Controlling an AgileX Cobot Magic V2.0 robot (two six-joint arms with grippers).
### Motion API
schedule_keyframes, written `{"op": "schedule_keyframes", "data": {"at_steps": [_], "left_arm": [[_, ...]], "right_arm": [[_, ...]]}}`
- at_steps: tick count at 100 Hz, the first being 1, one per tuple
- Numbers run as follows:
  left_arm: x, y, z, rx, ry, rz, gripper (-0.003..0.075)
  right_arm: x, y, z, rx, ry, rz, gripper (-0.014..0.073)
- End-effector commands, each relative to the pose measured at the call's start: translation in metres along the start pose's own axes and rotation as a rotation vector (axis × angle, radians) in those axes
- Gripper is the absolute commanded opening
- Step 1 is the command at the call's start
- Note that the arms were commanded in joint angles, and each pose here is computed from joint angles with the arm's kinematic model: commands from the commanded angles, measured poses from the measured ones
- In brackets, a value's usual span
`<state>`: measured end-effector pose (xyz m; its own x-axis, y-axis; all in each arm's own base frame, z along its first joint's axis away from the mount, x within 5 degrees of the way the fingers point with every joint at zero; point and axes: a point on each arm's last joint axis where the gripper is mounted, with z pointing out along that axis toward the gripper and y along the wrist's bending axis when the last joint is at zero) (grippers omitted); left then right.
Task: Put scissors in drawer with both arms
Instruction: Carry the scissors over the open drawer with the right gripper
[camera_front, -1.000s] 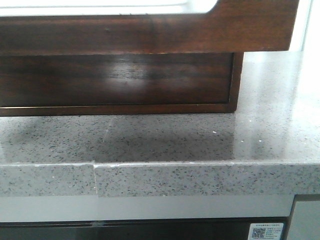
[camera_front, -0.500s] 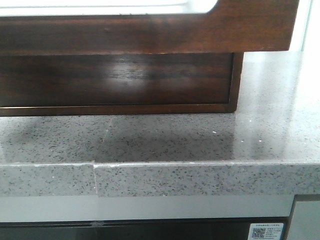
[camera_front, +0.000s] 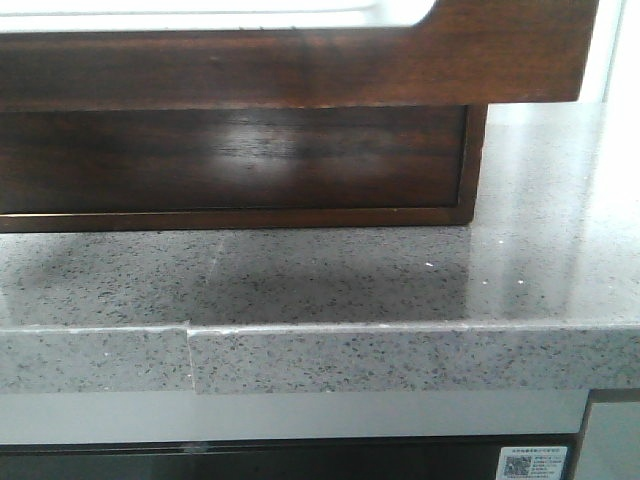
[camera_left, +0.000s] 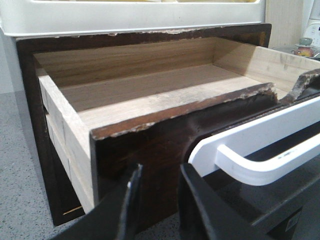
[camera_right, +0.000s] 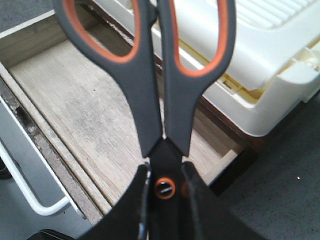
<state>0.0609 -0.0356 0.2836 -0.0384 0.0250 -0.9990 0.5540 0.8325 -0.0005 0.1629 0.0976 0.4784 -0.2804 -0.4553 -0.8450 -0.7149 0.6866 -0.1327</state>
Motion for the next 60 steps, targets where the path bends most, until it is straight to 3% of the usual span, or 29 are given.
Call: {"op": "schedule_keyframes", "data": {"at_steps": [1, 60], "left_arm": [[-0.015, -0.004, -0.001, 0.044, -0.066, -0.002, 0.0164], [-0.015, -0.004, -0.001, 0.044, -0.066, -0.002, 0.0164]], "right_arm": [[-0.015, 0.002, -0.006, 0.011, -0.109, -0.056, -0.0062], [-0.026, 0.029, 0.054, -0.089, -0.047, -0.241, -0.0062]]}}
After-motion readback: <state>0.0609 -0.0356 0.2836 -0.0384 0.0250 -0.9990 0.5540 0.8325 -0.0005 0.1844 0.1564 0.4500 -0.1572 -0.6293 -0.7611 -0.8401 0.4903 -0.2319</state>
